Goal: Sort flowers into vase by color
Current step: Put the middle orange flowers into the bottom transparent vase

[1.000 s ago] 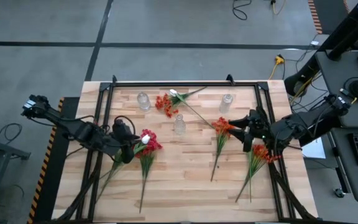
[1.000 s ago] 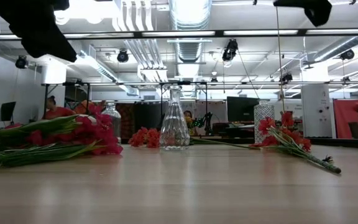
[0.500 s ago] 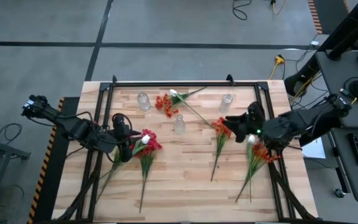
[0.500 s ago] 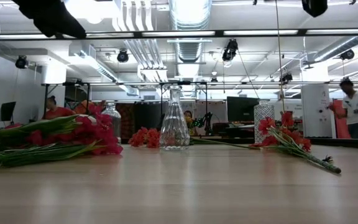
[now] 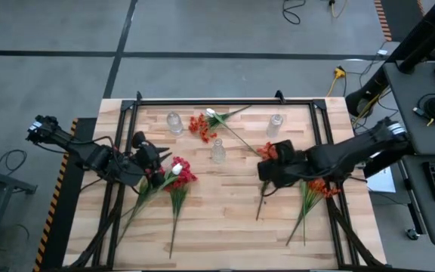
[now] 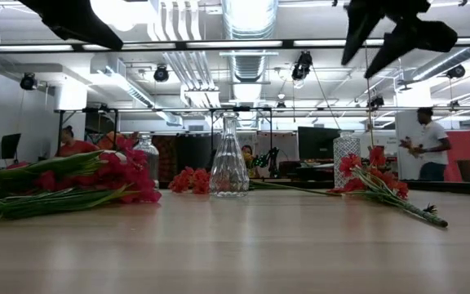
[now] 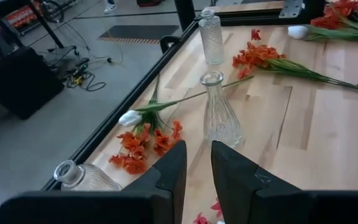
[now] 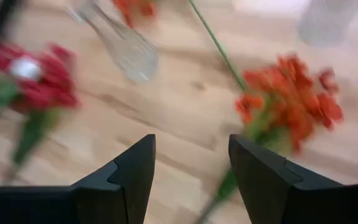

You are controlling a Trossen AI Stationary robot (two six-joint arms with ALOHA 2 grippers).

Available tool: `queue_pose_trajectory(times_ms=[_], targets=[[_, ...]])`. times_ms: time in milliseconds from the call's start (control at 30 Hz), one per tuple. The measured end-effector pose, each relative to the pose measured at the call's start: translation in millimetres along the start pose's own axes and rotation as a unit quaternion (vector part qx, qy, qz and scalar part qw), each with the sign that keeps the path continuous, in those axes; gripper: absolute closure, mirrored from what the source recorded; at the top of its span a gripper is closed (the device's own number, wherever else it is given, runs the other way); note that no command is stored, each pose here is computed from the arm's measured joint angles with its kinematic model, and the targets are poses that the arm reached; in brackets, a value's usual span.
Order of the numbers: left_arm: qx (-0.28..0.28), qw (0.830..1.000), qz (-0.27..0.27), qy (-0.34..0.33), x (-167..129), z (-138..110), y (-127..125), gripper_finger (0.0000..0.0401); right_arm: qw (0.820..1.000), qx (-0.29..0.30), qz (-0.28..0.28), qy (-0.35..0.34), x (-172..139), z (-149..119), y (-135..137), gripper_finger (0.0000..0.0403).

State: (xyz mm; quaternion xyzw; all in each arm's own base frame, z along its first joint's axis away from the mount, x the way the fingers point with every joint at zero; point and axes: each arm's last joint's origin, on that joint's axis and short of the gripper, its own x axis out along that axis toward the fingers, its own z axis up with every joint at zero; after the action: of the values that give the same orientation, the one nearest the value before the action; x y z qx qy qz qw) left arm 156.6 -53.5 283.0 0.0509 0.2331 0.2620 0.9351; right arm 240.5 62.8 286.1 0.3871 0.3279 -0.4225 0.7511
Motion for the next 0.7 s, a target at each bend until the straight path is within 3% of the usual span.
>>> queue_pose_trajectory(times_ms=[100, 300, 700], targets=[[0.0, 1.0, 0.0, 0.0, 0.1, -0.1, -0.1, 0.0342, 0.998, -0.006, -0.041, 0.048, 15.4, -3.2, 3.4, 0.0206], [-0.001, 1.0, 0.001, -0.001, 0.1, -0.1, -0.1, 0.0342, 0.989, 0.005, -0.072, 0.13, 36.1, -1.0, 2.6, 0.0206], [-0.001, 1.0, 0.001, -0.001, 0.2, -0.2, -0.1, 0.0342, 0.98, 0.033, -0.119, 0.159, 59.0, 6.3, -24.5, 0.0206]])
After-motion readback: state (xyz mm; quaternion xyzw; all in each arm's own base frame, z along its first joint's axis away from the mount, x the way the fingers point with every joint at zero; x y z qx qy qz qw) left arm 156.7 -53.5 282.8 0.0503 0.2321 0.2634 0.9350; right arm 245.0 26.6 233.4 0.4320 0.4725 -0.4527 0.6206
